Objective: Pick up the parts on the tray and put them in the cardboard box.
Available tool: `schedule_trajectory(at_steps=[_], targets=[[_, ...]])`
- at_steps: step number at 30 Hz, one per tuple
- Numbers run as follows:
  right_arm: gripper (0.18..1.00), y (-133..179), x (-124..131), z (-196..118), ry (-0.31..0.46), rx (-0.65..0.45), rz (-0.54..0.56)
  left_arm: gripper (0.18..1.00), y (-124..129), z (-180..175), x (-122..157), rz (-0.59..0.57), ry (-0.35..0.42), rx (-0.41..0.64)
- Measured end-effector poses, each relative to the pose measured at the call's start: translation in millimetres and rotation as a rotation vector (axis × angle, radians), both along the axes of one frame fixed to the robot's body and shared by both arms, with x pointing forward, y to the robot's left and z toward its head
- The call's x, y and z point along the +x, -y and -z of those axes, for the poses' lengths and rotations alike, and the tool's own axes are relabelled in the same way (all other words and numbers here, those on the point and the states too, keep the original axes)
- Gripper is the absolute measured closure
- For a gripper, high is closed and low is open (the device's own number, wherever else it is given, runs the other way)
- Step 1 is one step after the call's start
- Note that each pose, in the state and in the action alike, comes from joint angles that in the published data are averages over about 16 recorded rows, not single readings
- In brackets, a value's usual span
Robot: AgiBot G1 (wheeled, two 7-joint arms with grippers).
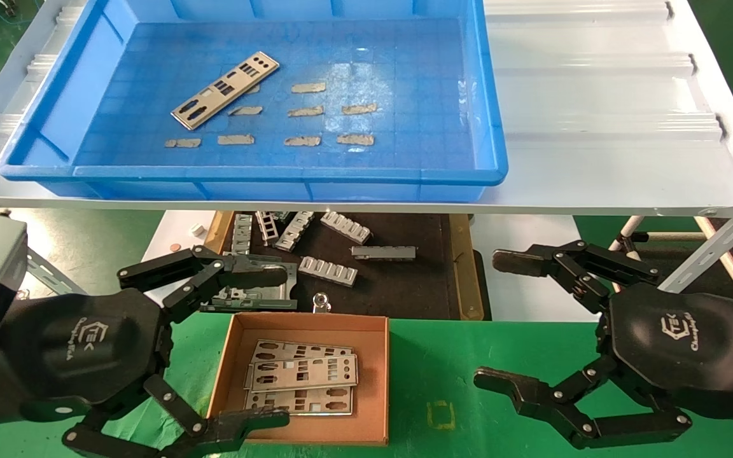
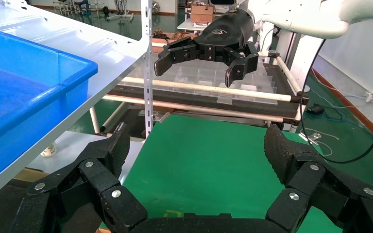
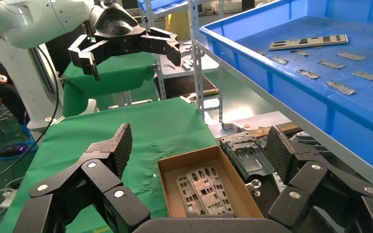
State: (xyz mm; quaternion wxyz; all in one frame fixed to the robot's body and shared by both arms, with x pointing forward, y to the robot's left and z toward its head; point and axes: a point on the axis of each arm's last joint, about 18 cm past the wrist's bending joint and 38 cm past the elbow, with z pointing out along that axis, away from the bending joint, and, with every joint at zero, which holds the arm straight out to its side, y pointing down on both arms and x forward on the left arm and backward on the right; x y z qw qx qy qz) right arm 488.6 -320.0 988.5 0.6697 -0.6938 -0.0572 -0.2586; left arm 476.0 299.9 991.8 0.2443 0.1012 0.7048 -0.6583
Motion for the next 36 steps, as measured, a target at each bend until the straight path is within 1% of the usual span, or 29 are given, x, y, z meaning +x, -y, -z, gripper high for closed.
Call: schedule_trajectory(at_steps=[17, 23, 29, 34, 36], targets=[[0.178, 0, 0, 0, 0.0, 0.0, 0.0, 0.184, 0, 0, 0, 0.0, 0.0, -0.001], [0.181, 0, 0, 0, 0.0, 0.0, 0.0, 0.184, 0, -6, 5, -0.017, 0.004, -0.022], [0.199, 0, 0, 0, 0.0, 0.0, 0.0, 0.184, -1, -25, 24, -0.08, 0.028, -0.077], [0.23, 0, 0, 0, 0.0, 0.0, 0.0, 0.184, -7, -55, 53, -0.187, 0.052, -0.136], [0.256, 0, 0, 0, 0.0, 0.0, 0.0, 0.184, -9, -70, 66, -0.237, 0.066, -0.157]])
